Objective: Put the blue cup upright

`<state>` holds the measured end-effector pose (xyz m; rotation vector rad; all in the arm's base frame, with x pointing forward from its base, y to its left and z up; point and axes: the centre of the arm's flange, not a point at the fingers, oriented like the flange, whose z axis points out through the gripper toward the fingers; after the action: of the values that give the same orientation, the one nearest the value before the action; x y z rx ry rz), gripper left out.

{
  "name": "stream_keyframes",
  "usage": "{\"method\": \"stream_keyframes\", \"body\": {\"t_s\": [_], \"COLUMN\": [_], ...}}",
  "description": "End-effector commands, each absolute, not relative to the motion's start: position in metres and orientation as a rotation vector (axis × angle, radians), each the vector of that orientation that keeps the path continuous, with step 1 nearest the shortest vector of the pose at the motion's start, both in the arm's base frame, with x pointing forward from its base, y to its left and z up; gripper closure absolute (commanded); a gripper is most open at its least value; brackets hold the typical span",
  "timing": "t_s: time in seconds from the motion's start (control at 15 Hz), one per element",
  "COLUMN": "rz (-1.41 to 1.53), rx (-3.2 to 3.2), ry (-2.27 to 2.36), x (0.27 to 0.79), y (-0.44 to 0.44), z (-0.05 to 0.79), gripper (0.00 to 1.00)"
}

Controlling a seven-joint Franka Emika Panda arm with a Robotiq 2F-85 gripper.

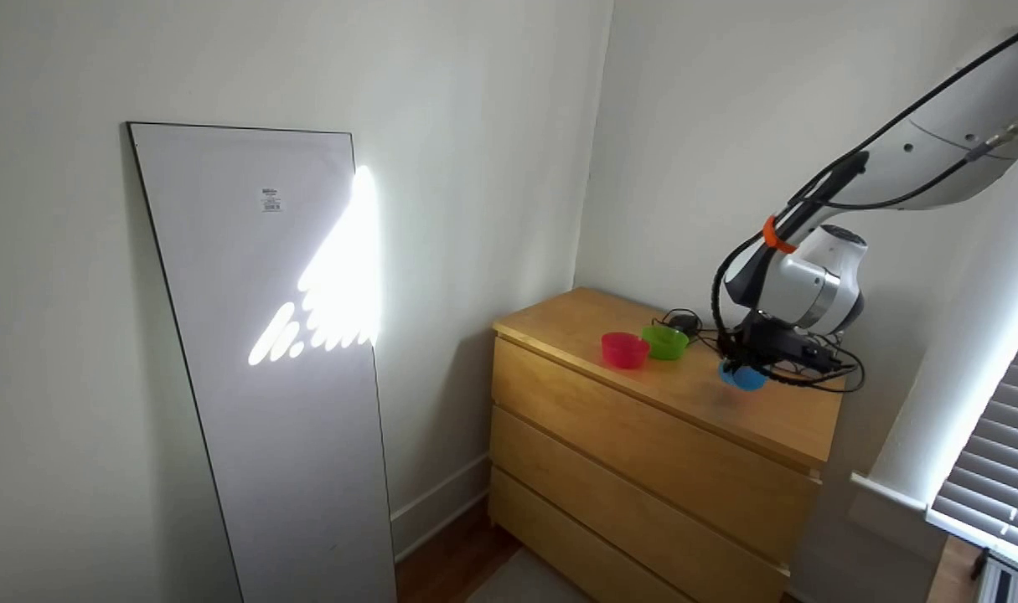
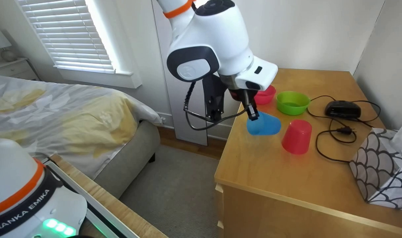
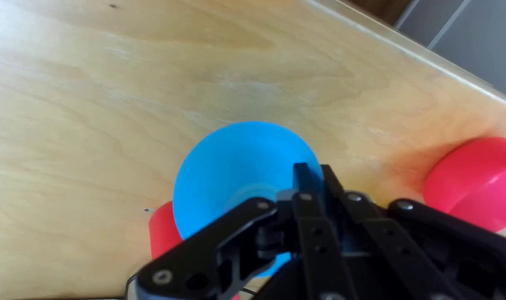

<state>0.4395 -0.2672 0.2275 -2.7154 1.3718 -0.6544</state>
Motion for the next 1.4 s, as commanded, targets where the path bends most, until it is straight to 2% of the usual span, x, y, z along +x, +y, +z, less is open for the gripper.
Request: {"method": "stream_keyframes", "body": {"t_s": [0.0, 0.33, 0.67, 0.73, 1.07, 1.13, 1.33], "rz": [-0.542, -0.180, 0.224, 0.103, 0.167, 0.167, 0.227], "rx": [-2.789, -2.949, -2.996, -2.991, -2.989, -2.990, -3.030], "ry": [1.295, 1.078, 0.875, 0.932, 0.893, 0.892, 0.890], "x": [0.409, 0.384, 0.394, 0.382, 0.389, 0.389, 0.407], "y": [-0.244, -0.250, -0.249, -0.253, -0.246, -0.246, -0.262], "z": [0.284, 0.318, 0.352, 0.300, 0.315, 0.314, 0.320], "gripper": [0.99, 0.98, 0.98, 0.93, 0.93, 0.98, 0.98]}}
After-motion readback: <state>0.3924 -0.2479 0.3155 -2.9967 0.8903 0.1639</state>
